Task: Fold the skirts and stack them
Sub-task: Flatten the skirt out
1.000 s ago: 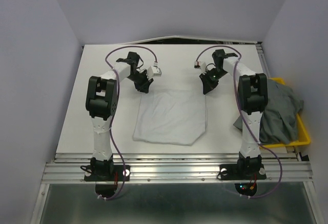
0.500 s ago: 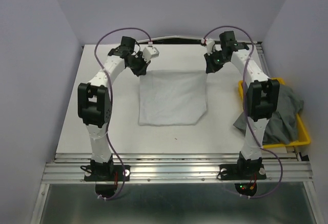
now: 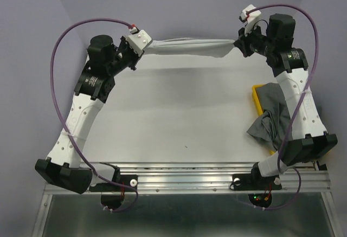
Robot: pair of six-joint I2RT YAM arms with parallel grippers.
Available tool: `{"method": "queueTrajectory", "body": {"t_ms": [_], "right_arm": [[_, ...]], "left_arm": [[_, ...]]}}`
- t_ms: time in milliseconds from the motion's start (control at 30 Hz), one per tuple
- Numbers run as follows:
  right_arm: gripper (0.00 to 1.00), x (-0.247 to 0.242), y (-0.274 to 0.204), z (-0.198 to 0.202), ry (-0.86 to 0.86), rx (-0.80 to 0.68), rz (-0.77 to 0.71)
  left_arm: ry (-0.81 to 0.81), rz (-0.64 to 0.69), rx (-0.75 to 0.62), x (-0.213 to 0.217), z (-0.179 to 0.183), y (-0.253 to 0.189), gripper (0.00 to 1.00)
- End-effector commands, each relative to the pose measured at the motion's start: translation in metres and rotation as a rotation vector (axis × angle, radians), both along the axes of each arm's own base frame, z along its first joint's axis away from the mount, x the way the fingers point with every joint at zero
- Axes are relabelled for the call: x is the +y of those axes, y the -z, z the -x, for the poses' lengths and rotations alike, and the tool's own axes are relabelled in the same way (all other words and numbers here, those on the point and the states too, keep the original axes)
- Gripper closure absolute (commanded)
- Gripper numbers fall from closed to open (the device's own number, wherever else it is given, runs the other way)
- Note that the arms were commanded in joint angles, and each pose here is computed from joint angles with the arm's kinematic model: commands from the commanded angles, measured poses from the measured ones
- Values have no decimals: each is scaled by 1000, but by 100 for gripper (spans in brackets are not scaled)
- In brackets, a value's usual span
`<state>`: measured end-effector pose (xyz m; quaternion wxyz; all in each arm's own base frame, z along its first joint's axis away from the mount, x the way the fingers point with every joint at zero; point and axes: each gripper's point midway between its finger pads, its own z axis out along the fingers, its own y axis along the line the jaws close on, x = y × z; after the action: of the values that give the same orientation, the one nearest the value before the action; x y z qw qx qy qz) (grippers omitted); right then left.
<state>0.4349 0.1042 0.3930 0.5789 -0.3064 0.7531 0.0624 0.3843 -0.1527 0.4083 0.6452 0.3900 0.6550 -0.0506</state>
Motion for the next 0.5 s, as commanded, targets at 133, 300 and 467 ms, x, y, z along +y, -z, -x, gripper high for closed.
{"method": "queueTrajectory", "body": {"t_ms": [133,300,467], "right_arm": [[99,-13,11,22,43,38,4],[99,-13,12,40,28,53,2],[99,-11,25,47,8,90,7]], "left_arm": [[-74,33,23,9,22,14,100],[-77,42,42,10,34,21,100],[-54,35,85,7,41,37,100]]}}
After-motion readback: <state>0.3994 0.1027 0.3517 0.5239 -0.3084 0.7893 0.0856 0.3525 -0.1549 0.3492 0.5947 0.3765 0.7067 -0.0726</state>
